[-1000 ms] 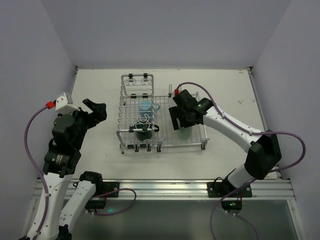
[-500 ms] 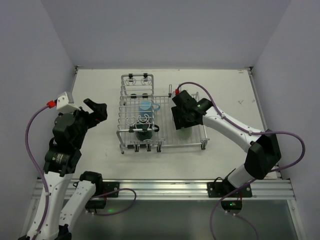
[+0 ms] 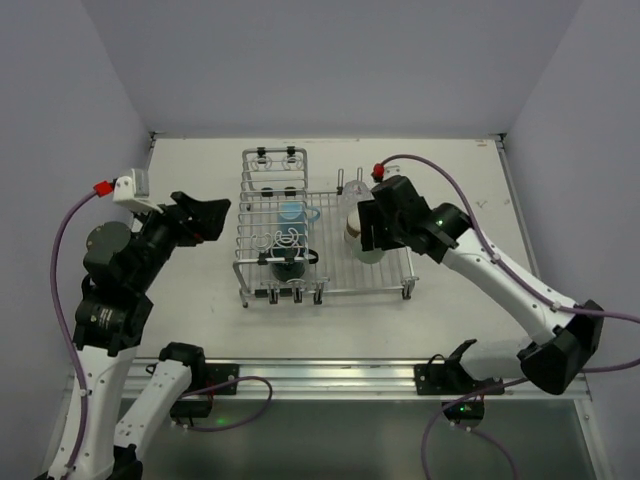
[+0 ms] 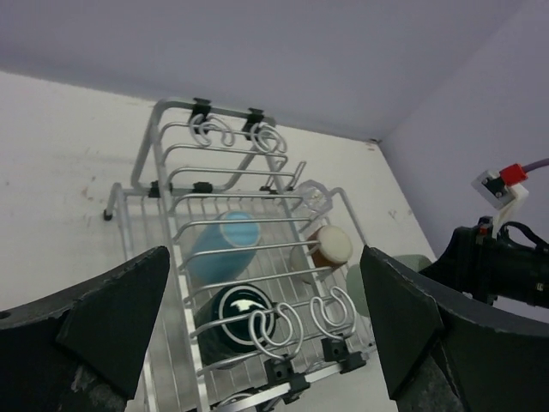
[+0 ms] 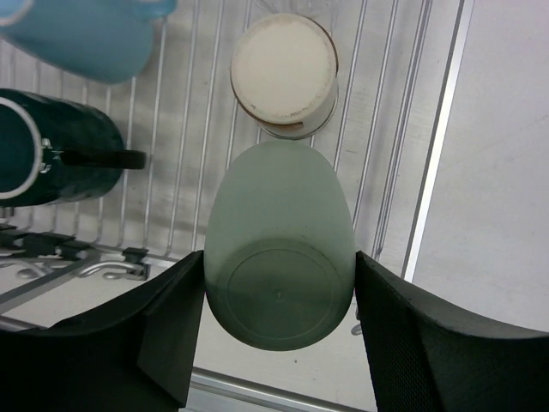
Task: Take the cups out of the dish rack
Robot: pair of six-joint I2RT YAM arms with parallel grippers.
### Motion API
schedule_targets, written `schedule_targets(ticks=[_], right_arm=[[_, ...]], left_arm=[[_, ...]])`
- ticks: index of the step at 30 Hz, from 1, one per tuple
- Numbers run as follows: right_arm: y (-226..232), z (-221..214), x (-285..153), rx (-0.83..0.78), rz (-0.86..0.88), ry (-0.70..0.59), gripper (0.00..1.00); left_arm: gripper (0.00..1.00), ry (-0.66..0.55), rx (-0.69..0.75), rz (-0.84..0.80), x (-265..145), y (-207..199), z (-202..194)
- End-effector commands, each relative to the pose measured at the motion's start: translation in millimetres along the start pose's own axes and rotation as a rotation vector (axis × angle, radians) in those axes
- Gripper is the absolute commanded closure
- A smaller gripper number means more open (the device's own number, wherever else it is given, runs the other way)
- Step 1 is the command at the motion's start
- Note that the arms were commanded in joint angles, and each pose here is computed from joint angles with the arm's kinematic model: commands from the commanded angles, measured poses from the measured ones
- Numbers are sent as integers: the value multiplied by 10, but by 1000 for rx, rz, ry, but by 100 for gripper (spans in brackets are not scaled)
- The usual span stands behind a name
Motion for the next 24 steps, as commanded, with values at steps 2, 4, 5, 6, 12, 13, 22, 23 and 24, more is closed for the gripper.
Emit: schedule_targets(ticks=[2,4,5,6,12,13,22,23,24], right_arm=[[-50,178,-507,62,78,-156,100],[-73,240,-752,80,132,-233,100],[-80,254,-834,82,154,-261,100],[-83,296,-925,88,180,-308,100],[-94,455,-1450,75,342,-506,100],[-95,472,-1489,74,352,-522,100],[40,571,-1786,2,596,-679,100],[54,598,-1810,-3,617,-710,100],[72,587,-1787,-11,632,-712,100]], left_arm=[[4,144,40,-315,0,-334,-1],[4,221,7,-422,39,-385,-86],[4,248,-9,-451,51,-387,-125],[4,293,-40,-496,34,-413,-166],[9,404,-164,-748,11,-497,-303],[9,387,-148,-809,-3,-546,-269],[11,576,-353,-992,-76,-621,-479],[12,614,-380,-1006,-93,-660,-540],[12,624,-421,-993,-64,-671,-577]])
Point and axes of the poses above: each gripper's point midway between its finger pads, its own x axis out along the fingers, its own y axis along the line the jaws close on, z = x × y, the point moved 9 cm from there along -x, back along the fingers, and after that the axes turned 13 degrees about -x, right-handed, at the moved point
